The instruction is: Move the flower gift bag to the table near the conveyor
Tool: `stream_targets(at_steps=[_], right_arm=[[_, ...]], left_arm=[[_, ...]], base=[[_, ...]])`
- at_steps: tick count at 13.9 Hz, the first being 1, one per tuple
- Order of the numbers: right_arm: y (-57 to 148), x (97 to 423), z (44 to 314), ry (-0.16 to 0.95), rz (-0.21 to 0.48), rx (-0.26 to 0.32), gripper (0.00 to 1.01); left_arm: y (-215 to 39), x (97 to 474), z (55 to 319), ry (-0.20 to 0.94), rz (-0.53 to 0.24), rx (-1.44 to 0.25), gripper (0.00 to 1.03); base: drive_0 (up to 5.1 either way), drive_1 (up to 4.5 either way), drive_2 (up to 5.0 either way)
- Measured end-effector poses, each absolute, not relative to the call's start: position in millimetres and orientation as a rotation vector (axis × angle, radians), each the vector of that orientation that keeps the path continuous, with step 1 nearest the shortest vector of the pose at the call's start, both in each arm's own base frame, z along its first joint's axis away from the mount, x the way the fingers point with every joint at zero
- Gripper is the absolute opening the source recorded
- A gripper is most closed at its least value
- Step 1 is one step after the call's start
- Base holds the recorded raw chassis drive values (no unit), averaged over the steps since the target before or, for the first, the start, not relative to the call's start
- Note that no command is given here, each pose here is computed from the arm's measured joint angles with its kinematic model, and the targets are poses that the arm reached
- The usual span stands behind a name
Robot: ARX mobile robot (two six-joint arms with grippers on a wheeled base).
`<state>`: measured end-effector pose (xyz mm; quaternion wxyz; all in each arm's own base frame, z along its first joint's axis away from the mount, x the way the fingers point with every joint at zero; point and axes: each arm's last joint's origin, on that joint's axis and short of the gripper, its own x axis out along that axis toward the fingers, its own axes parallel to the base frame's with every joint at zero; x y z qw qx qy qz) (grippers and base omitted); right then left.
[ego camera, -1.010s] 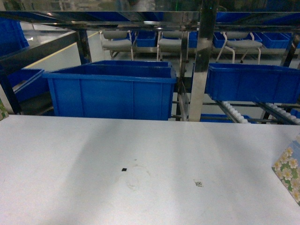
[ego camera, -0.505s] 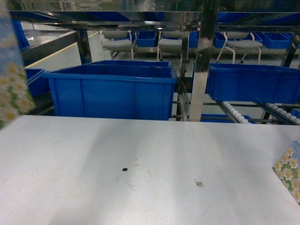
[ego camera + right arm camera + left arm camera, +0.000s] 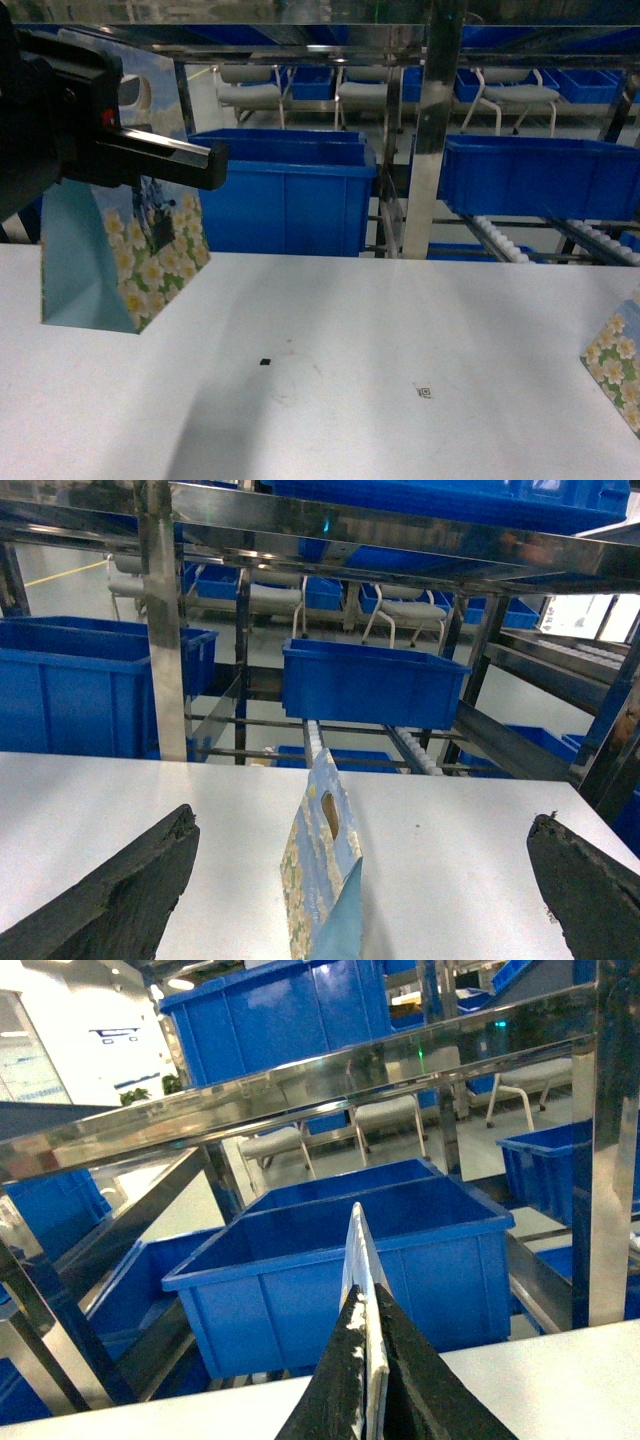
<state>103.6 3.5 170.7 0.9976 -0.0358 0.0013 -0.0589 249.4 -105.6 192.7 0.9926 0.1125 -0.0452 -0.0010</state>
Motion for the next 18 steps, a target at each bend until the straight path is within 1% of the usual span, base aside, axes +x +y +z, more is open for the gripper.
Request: stream_targets(at_steps=[2,6,10,12,13,14,18], right_arm=[[3.5,103.6,170.7,0.003,-0.118,-0.072,0.98],[3.5,103.6,170.7,0.003,-0.118,-0.072,0.98],[3.5,103.6,170.7,0.003,-0.118,-0.072,0.98],[3.5,103.6,170.7,0.002,-0.118,-0.072,0.98],[3.5,103.6,170.7,0.003,-0.118,-0.072,0.98],[3.5,103.6,170.7,0.003,-0.118,-0.072,0.98],[3.5,103.6,170.7,0.003,-0.118,-0.072,0.98]], left_arm=[[-104.7,260.3,182.6,-0.079,-0.003,0.197,0.02],[-105.8,269.3,164.1,-0.038,-0.059,0.141,0.02],[-111.9,276.0,147.2,0.005,-0.094,0.131,0.02],[-110.8,282.6,140.1,0.004,-0.100,0.100,0.02],[-106.6,295.1,131.5,0.027,-0.080,0.067,0.02],[-104.1,300.2,127.2,0.038,-0.078,0.057,0.02],[-101.5,309.9,125.5,0.037,-0.076,-0.016,0.02]], base=[[0.0,0.00,0.0],[0.0,0.00,0.0],[0.0,0.00,0.0],[0.0,0.00,0.0],[0.0,0.00,0.0],[0.0,0.00,0.0],[0.0,0.00,0.0]])
